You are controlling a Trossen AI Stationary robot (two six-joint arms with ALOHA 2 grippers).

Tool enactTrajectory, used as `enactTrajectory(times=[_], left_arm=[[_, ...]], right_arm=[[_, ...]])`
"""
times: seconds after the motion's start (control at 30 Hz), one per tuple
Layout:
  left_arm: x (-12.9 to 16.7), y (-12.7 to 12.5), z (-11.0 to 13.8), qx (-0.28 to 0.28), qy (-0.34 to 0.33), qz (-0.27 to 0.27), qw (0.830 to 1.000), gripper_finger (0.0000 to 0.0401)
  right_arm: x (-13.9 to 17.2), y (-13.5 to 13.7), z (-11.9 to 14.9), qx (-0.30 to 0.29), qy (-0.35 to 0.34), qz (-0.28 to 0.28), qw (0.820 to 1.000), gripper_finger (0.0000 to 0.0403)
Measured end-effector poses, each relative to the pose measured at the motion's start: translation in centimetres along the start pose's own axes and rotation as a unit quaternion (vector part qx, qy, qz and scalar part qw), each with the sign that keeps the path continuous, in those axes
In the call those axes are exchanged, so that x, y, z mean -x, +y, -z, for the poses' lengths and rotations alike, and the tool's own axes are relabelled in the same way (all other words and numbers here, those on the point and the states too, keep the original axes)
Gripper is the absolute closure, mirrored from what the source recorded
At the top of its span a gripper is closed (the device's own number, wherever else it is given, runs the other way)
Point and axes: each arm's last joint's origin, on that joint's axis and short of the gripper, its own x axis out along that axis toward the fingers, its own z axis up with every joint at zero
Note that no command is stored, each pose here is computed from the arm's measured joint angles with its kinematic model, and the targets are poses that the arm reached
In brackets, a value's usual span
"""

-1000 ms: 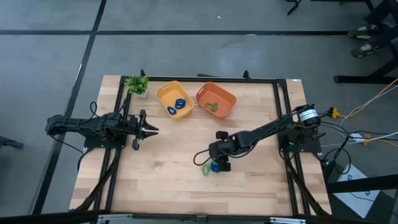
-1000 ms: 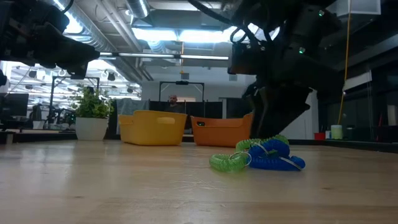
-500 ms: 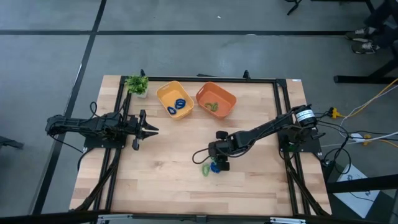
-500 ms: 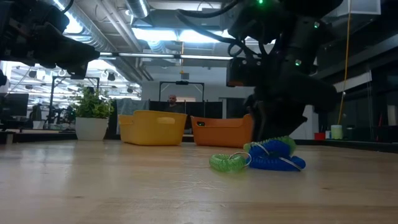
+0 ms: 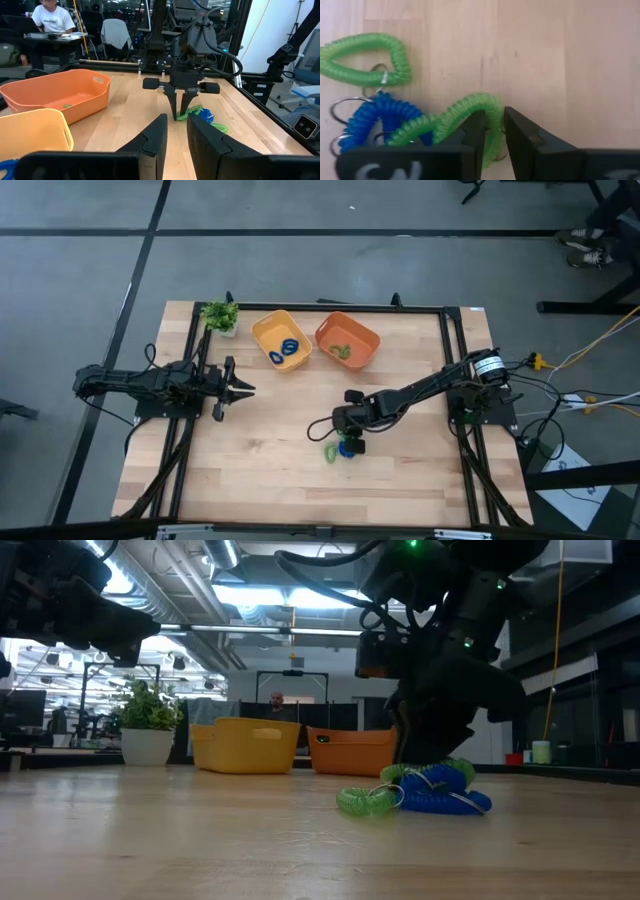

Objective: Sort spring keychains
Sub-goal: Put the green spring keychain into the orange bin

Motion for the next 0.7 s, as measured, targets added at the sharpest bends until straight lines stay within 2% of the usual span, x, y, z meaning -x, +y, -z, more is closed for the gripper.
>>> enactTrajectory(times=[0.27,0.7], left_arm=[[0.0,0.0,0.0,0.000,0.000,0.000,1.000,0.0331],[0.0,0.0,0.0,0.000,0.000,0.000,1.000,0.0331]], right_arm=[[-0.1,-0.5,-0.2,-0.002,-0.004,-0.009,1.000,0.0392],[-0.1,-1.0,-0.3,0.009,-0.003,-0.009,1.000,0.0393]])
